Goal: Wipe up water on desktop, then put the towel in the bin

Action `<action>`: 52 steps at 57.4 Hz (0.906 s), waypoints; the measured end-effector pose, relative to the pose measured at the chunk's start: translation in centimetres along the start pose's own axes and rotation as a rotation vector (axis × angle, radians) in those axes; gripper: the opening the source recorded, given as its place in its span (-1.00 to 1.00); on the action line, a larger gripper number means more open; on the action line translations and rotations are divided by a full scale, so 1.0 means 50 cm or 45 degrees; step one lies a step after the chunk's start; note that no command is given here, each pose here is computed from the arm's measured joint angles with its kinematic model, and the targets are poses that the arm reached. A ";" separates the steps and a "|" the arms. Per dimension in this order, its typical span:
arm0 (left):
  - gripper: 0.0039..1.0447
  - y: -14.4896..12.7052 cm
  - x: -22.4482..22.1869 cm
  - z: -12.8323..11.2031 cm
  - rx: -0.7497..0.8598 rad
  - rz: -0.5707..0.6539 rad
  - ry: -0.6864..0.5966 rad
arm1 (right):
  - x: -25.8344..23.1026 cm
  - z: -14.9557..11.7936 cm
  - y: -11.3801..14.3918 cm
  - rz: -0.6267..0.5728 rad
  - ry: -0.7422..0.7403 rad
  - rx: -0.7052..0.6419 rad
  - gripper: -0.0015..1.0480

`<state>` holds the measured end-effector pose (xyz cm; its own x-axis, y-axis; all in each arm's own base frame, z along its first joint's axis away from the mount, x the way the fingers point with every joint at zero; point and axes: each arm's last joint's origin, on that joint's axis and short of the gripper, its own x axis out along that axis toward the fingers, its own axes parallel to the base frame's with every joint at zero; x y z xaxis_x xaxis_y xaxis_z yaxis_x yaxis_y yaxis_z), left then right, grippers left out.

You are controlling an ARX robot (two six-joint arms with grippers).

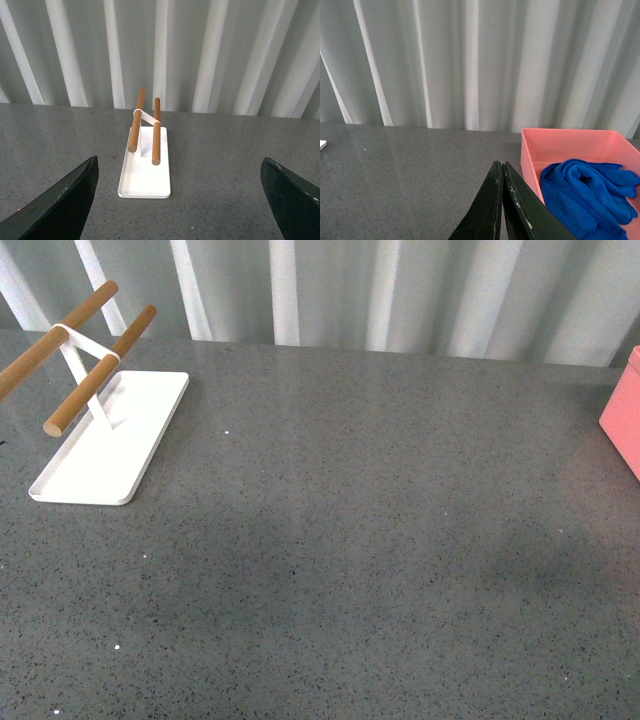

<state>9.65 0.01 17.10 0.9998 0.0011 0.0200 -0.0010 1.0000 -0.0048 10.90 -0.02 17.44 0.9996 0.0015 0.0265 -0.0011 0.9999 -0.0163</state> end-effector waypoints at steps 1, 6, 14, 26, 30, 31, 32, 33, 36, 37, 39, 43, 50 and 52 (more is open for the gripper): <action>0.87 0.000 0.000 0.000 0.000 0.000 0.000 | -0.001 0.000 0.000 0.000 0.000 0.000 -0.94; 0.87 0.000 0.000 0.000 0.000 0.000 0.000 | -0.012 -0.006 0.000 -0.001 0.031 0.004 -0.94; 0.87 0.000 0.000 0.000 0.000 0.000 0.000 | -0.025 -0.005 0.000 -0.003 0.003 0.006 -0.94; 0.87 0.000 0.000 0.000 0.000 0.000 -0.001 | -0.025 -0.006 0.000 -0.003 0.009 0.007 -0.94; 0.87 0.000 0.000 0.000 0.000 0.000 -0.001 | -0.025 -0.006 0.000 -0.003 0.009 0.007 -0.79; 0.87 0.000 0.000 0.000 0.000 0.000 -0.001 | -0.025 -0.006 0.000 -0.003 0.009 0.007 -0.72; 0.87 0.000 0.000 0.000 0.000 0.000 -0.001 | -0.025 -0.006 0.000 -0.003 0.009 0.007 -0.65; 0.87 0.000 0.000 0.000 0.000 0.000 -0.001 | -0.025 -0.006 0.000 -0.003 0.009 0.007 -0.59; 0.87 0.000 0.000 0.000 0.000 0.000 -0.001 | -0.025 -0.006 0.000 -0.003 0.009 0.007 -0.35; 0.87 0.000 0.000 0.000 0.000 0.000 -0.001 | -0.025 -0.006 0.000 -0.003 0.009 0.007 -0.28; 0.87 0.000 0.000 0.000 0.000 0.000 -0.001 | -0.025 -0.006 0.000 -0.003 0.009 0.007 -0.15; 0.87 0.000 0.000 0.000 0.000 0.000 -0.001 | -0.025 -0.006 0.000 -0.003 0.009 0.007 0.20; 0.87 0.000 0.000 0.000 0.000 0.000 -0.001 | -0.025 -0.006 0.000 -0.003 0.009 0.007 0.74; 0.87 0.000 0.000 0.000 0.000 0.000 -0.001 | -0.025 -0.006 0.000 -0.003 0.009 0.007 0.87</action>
<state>9.64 0.01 17.11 0.9998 0.0008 0.0212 -0.0007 1.0000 -0.0048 9.65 -0.02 17.11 0.9998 -0.0011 0.0193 0.0013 0.9999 -0.0105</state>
